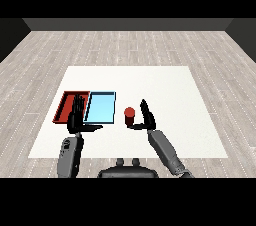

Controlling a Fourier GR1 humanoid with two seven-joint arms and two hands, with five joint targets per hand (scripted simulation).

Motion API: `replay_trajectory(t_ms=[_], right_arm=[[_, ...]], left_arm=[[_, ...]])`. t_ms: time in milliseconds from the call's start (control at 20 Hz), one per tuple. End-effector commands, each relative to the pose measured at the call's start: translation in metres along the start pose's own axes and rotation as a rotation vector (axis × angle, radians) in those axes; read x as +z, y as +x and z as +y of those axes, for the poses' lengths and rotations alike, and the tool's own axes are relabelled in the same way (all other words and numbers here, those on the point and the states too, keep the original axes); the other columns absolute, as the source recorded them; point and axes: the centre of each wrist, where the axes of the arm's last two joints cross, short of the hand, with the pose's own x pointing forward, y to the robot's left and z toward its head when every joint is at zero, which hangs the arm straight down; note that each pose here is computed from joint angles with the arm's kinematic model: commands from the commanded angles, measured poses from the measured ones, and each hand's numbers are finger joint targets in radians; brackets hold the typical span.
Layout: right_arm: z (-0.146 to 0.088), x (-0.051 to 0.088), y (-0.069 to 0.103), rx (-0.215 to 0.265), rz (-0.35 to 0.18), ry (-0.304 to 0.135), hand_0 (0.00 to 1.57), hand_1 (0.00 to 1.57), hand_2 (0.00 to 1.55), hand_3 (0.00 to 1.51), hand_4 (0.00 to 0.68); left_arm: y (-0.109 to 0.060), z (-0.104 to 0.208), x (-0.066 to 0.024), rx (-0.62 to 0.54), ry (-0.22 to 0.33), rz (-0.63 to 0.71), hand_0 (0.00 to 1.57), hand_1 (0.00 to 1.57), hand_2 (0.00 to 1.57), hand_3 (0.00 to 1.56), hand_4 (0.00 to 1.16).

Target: Pick the red can and put it in the red box

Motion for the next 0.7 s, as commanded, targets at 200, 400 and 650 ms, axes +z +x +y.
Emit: replay_trajectory(t_ms=[200,400,650], right_arm=[[0.008,-0.002,-0.015,-0.007,0.023,0.0,0.0,0.0,0.0,0.0,0.0],[0.012,-0.021,0.001,-0.047,0.055,-0.005,0.0,0.0,0.0,0.0,0.0],[0.007,0.012,-0.041,-0.058,0.049,0.032,0.0,0.0,0.0,0.0,0.0]], left_arm=[[-0.014,0.015,0.0017,0.014,0.004,-0.002,0.0,0.0,0.0,0.0,0.0],[-0.007,-0.004,0.0086,-0.003,0.008,-0.003,0.0,0.0,0.0,0.0,0.0],[0.01,-0.001,0.0162,-0.018,-0.019,-0.008,0.0,0.0,0.0,0.0,0.0]])
